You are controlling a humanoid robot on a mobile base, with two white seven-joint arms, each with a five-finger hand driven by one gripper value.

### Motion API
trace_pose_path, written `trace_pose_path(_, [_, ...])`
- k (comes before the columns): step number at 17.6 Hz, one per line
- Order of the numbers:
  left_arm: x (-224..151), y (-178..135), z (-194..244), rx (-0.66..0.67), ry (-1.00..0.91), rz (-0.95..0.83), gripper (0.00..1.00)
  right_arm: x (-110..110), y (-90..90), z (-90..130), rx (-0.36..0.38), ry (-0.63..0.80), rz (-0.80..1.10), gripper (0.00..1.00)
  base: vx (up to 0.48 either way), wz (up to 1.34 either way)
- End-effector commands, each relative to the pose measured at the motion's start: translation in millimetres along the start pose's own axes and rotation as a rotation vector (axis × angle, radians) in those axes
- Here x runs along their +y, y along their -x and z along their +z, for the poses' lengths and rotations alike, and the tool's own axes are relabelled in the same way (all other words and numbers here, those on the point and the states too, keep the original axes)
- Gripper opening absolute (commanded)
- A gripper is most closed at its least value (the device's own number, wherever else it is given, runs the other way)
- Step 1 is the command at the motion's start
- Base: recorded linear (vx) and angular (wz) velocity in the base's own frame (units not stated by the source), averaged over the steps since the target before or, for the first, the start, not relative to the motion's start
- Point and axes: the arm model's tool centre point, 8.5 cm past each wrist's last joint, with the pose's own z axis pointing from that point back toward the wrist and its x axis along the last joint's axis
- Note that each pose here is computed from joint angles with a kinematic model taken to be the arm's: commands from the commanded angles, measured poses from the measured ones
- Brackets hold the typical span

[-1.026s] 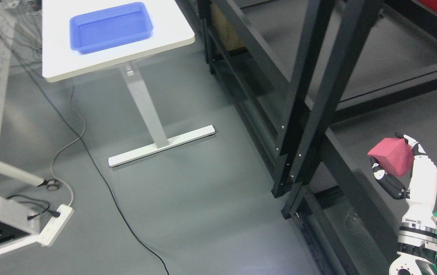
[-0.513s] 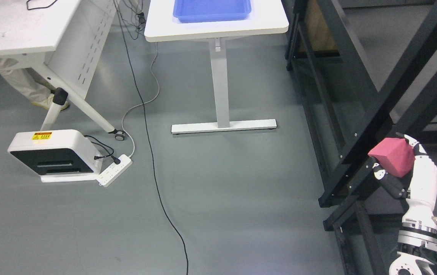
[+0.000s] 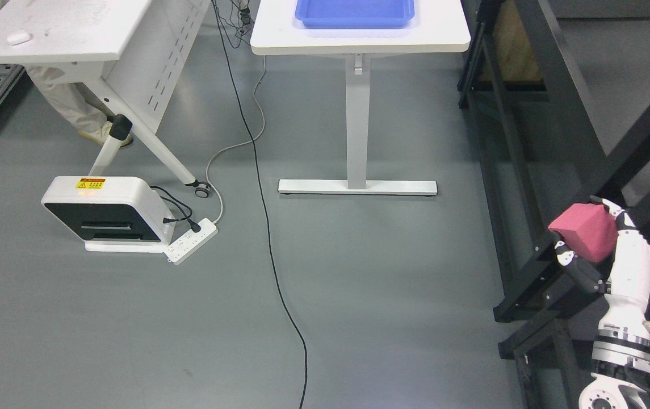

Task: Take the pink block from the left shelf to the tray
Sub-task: 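Turn and drive toward the blue tray holding the pink block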

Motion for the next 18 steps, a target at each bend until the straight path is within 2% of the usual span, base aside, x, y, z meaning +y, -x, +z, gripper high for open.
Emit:
trace_pose_path(1, [11.5,5.2,1.6,0.008,-0.017,-0.004,1.00,-3.4,2.4,-1.5,-0.006,-0.004,0.015,0.04,0.078,0.28])
trace_pose_path(10, [11.5,5.2,1.6,0.008,-0.017,-0.004,1.00,-3.4,2.2,-2.1,-0.007,-0.004,0.014,0.04,0.133,0.36])
trace_pose_path(18, [11.5,5.2,1.6,0.008,-0.017,-0.004,1.00,-3.0,1.8,-2.1,-0.008,-0.005,0.014,0.04,0.305,0.04])
